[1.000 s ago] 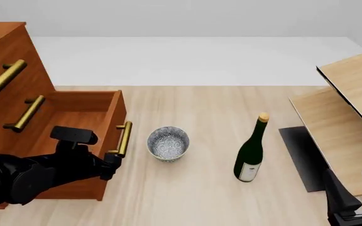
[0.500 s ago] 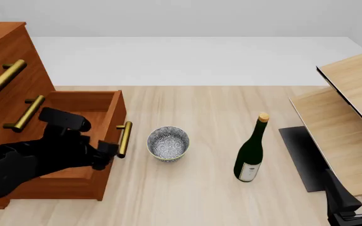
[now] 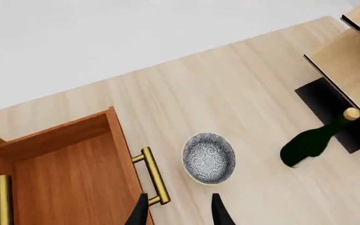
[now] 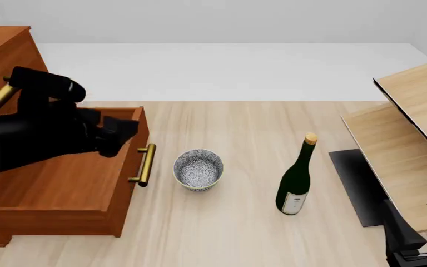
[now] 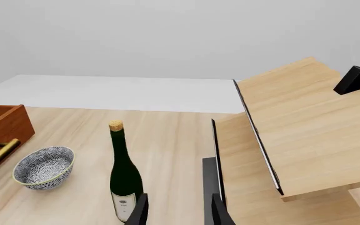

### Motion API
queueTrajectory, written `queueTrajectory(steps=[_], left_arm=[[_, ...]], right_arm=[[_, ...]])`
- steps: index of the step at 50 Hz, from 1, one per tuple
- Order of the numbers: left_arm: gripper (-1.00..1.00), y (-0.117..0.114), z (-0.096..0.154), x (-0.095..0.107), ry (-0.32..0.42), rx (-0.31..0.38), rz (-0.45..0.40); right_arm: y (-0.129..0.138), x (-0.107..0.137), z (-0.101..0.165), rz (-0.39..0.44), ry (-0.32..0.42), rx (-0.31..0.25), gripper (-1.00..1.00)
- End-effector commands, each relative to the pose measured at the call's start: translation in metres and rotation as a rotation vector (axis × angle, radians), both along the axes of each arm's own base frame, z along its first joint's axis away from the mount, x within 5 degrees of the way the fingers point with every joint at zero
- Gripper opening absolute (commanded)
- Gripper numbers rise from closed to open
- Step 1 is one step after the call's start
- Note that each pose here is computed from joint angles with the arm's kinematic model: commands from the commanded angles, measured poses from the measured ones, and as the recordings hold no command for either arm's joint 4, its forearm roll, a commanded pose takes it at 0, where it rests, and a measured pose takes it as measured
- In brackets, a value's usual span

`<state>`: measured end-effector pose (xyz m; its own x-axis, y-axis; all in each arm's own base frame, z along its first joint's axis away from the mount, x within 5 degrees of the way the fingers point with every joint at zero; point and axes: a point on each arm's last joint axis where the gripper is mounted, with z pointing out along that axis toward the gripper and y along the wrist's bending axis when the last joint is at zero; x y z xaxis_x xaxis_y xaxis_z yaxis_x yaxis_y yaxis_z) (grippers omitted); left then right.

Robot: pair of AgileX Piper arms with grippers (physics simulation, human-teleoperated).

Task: Put the wine bottle in the bottom drawer of the cabinet.

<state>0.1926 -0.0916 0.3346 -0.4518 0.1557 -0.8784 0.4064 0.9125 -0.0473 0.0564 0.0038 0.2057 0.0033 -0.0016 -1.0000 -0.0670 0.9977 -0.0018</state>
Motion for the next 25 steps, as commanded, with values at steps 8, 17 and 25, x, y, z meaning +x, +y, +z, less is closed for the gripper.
queueTrajectory(steps=[8,17,25], left_arm=[[1.00,-0.020,0.039,-0.028,-0.183,-0.109,-0.148],[1.00,-0.034,0.047,-0.034,-0.240,-0.152,-0.222],[1.00,-0.046,0.051,-0.033,-0.239,-0.184,-0.257]], right_arm=[[0.000,0.000,0.000,0.002,0.000,-0.002,1.00],[0.000,0.000,0.000,0.004,-0.001,-0.003,1.00],[0.000,0.000,0.000,0.008,-0.001,-0.006,1.00]])
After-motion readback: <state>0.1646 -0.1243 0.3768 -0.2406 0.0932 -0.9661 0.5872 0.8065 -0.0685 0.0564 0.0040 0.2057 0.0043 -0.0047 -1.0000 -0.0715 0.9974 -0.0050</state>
